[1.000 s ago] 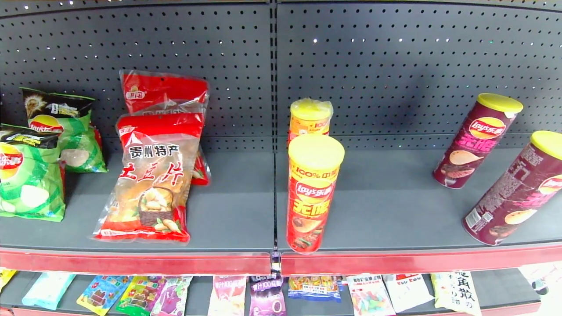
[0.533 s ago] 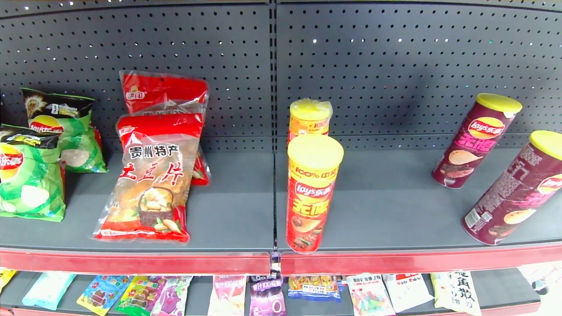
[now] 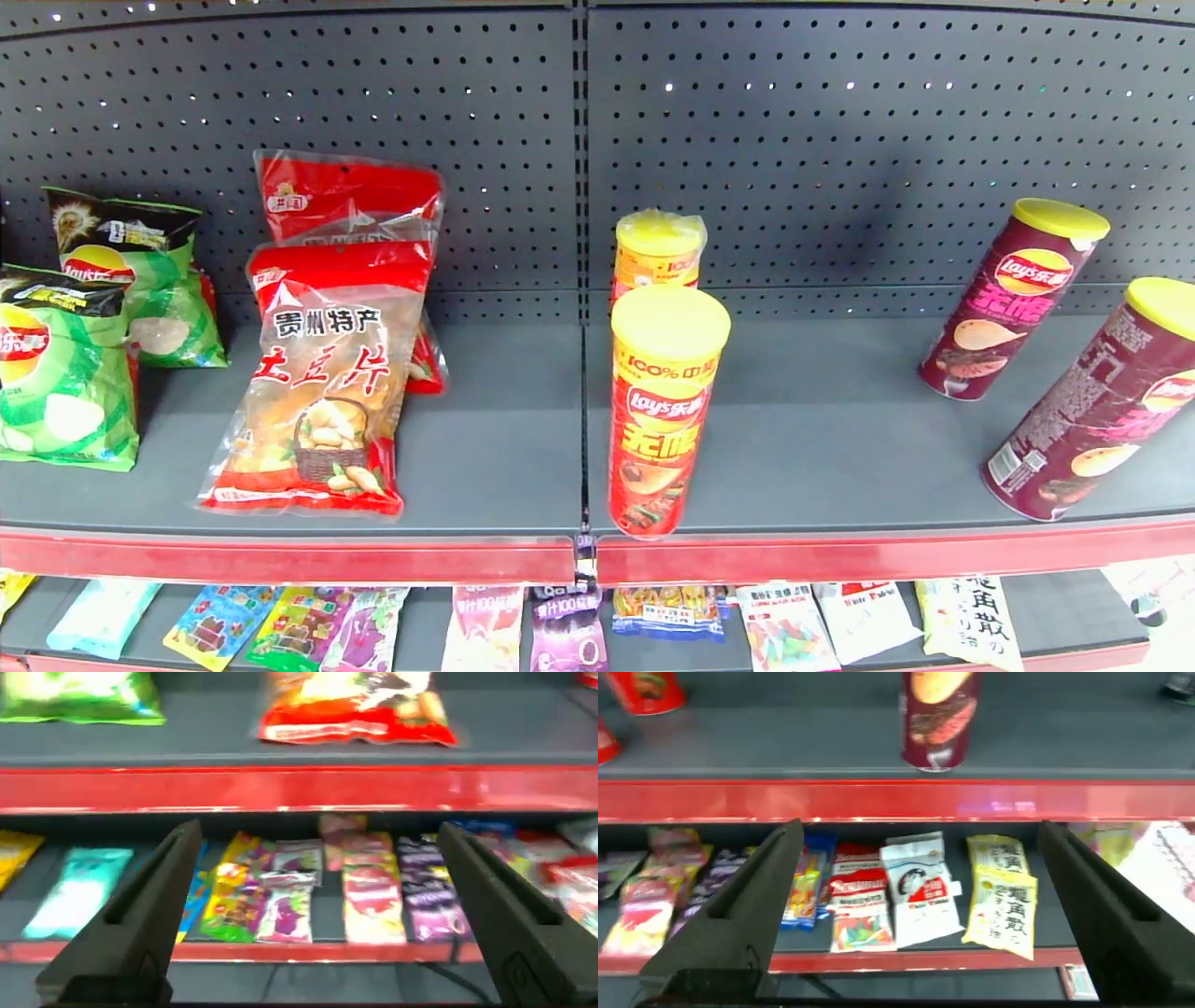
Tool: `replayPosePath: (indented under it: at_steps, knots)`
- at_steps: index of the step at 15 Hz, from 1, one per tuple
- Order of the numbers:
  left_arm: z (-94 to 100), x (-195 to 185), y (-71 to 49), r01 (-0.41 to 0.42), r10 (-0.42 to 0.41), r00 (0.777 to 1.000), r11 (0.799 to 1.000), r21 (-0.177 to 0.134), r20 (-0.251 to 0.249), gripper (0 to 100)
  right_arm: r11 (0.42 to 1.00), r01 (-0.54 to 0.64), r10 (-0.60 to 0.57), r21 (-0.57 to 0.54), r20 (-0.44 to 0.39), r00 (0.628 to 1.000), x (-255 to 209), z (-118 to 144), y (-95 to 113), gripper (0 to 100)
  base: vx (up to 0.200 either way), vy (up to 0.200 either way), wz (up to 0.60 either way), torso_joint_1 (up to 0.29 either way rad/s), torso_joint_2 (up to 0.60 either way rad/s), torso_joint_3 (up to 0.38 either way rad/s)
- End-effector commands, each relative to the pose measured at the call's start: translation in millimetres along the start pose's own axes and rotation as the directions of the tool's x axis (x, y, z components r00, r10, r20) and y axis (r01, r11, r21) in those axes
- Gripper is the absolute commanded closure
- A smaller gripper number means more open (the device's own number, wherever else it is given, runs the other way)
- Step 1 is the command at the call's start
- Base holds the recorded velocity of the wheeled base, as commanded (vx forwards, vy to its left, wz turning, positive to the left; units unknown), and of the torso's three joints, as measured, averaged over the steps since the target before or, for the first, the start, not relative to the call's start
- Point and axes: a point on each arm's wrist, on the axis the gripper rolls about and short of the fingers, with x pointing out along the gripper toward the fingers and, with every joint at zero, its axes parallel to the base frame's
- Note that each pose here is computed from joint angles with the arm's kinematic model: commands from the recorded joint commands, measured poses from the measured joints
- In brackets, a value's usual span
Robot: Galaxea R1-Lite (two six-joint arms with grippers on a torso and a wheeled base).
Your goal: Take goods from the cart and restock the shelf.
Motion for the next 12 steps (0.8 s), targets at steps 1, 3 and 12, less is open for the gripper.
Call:
replayPosePath:
  at_steps: [1, 3, 12]
  knots:
    - [-0.9, -2.8, -0.1, 0.027, -0.027, 0.999, 1.0, 0.001, 0.036, 0, 1.0, -0.014, 0.014, -0.005, -0.007, 1.0, 0.8, -1.3, 0.1, 0, 0.0, 0.0, 0.0, 0.0, 0.0, 0.0]
    - [-2.0, -5.8, -0.9, 0.1, -0.1, 0.992, 0.995, 0.007, 0.076, 0, 0.999, -0.032, 0.032, -0.006, -0.001, 0.999, 0.5, -3.4, 0.7, 0, 0.0, 0.0, 0.0, 0.0, 0.0, 0.0]
    - [-2.0, -5.8, -0.4, 0.076, -0.076, 0.994, 0.997, 0.007, 0.076, 0, 0.999, -0.032, 0.032, 0.02, 0.015, 0.999, 3.6, -8.8, 0.9, 0, -0.022, 0.0, 0.0, 0.0, 0.0, 0.0]
